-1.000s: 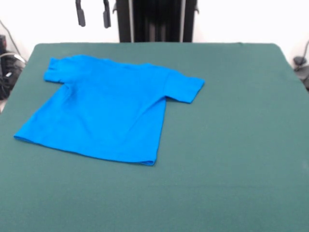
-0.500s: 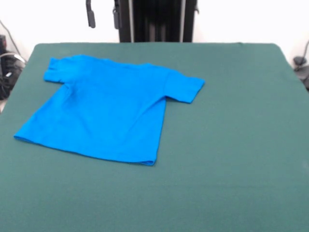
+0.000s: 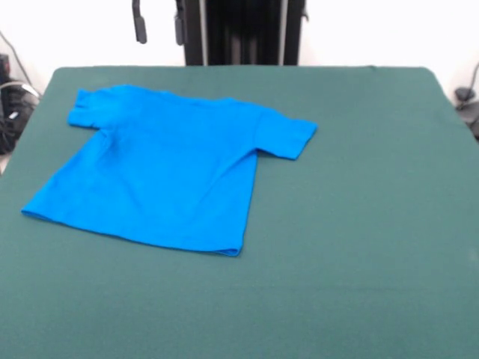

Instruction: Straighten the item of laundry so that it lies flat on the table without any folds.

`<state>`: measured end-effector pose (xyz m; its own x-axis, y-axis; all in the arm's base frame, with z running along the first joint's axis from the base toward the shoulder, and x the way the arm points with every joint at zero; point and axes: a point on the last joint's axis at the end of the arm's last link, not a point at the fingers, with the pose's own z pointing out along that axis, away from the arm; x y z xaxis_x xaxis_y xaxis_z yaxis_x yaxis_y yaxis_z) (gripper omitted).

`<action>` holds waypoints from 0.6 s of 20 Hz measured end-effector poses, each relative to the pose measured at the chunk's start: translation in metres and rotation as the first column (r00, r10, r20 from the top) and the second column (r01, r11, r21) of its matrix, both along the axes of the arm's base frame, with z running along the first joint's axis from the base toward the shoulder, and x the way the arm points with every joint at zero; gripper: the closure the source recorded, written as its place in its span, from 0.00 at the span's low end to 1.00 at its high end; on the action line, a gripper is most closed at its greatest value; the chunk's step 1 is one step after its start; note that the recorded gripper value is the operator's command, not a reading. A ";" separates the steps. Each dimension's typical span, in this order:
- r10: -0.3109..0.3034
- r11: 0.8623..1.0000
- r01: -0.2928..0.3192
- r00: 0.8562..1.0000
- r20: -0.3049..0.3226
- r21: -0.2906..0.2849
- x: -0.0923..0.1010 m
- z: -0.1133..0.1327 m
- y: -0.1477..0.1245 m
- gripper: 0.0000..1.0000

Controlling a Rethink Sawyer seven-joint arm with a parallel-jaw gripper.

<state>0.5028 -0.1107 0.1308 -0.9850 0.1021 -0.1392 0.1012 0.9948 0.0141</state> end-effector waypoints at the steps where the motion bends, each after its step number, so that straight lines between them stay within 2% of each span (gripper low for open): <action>1: -0.004 1.000 0.004 1.000 0.000 0.000 -0.001 0.000 -0.002 0.00; 7: -0.016 1.000 0.016 1.000 0.004 -0.006 -0.002 0.003 -0.009 0.00; 12: -0.055 0.998 0.055 0.998 0.021 -0.024 -0.004 0.015 -0.026 0.00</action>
<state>0.4987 -0.1367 0.1461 -0.9749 0.1525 -0.1624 0.1557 0.9878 -0.0072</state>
